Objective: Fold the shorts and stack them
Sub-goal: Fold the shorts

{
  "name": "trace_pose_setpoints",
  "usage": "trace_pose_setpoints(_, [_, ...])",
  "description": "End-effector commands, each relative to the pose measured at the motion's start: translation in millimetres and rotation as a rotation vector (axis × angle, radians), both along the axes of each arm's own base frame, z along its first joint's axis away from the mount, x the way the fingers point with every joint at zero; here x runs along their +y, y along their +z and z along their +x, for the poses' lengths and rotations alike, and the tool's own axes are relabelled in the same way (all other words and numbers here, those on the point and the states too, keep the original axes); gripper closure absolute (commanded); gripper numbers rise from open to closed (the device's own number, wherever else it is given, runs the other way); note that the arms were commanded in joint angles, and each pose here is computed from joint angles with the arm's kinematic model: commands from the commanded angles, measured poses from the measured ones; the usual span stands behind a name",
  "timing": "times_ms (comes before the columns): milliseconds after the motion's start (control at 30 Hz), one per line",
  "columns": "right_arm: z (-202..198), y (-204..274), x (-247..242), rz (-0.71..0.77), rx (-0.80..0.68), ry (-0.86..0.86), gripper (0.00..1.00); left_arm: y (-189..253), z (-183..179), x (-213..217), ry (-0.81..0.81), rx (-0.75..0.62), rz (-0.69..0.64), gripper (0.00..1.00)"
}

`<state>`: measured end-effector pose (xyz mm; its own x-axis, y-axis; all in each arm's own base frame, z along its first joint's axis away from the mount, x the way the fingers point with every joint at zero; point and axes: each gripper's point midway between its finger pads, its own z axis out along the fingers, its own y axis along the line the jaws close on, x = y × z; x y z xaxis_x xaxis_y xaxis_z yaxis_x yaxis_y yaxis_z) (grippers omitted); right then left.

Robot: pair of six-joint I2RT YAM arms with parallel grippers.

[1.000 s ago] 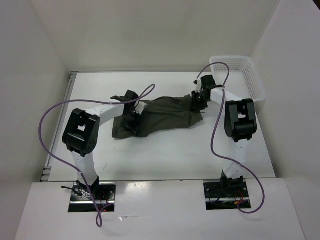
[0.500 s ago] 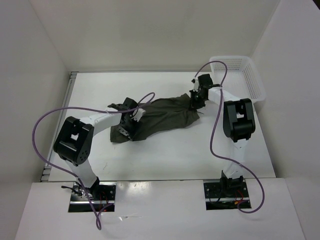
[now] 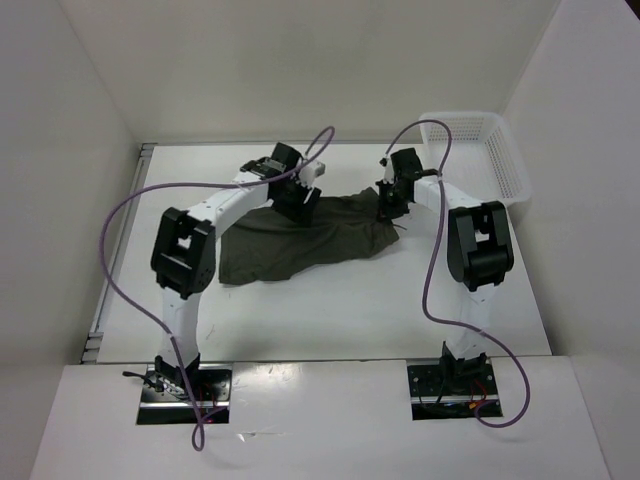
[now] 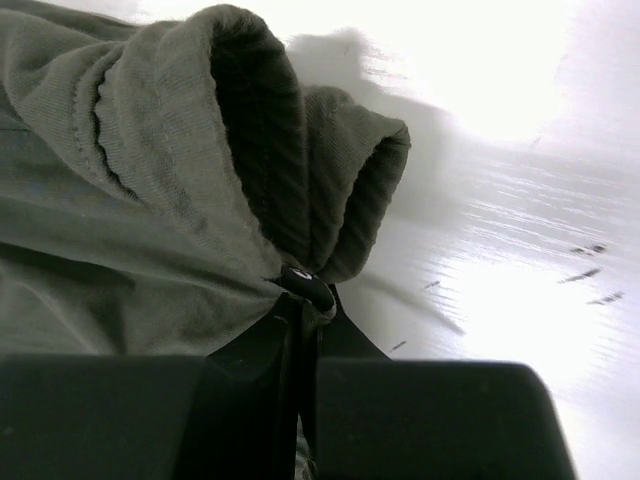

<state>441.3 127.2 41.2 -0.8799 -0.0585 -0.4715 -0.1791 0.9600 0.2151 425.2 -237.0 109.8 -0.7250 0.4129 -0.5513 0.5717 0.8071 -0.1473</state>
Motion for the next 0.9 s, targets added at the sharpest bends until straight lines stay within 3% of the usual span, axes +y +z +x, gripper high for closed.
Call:
trace_pose_setpoints(0, [19, 59, 0, -0.005, -0.148, -0.021, 1.00, -48, -8, -19, -0.050, 0.077, 0.017, 0.30])
trace_pose_setpoints(300, [18, 136, -16, -0.005, -0.233, -0.112, 1.00, -60, 35, -64, -0.094, -0.015, -0.051, 0.30])
trace_pose_setpoints(400, [9, 154, -31, -0.041, -0.241, -0.148, 1.00, -43, 30, -90, -0.163, -0.016, -0.129, 0.30])
trace_pose_setpoints(500, [6, 163, -49, -0.088, -0.259, -0.190, 1.00, 2, 14, -106, -0.235, -0.024, -0.220, 0.24])
trace_pose_setpoints(533, [6, 169, -59, -0.112, -0.277, -0.221, 1.00, 32, 8, -104, -0.251, -0.043, -0.262, 0.21])
trace_pose_setpoints(567, [6, 166, -68, -0.127, -0.269, -0.242, 1.00, 46, 8, -97, -0.246, -0.053, -0.275, 0.12])
trace_pose_setpoints(633, [8, 172, -79, -0.149, -0.294, -0.276, 1.00, 78, 10, -65, -0.194, -0.087, -0.283, 0.10])
trace_pose_setpoints(733, [13, 189, -87, -0.176, -0.345, -0.300, 1.00, 84, 11, -17, -0.087, -0.105, -0.231, 0.08])
trace_pose_setpoints(767, [14, 194, -88, -0.181, -0.358, -0.308, 1.00, 51, 6, 13, -0.018, -0.035, -0.179, 0.08])
trace_pose_setpoints(867, [22, 196, -82, -0.180, -0.366, -0.311, 1.00, 14, -4, 52, 0.064, 0.041, -0.139, 0.08])
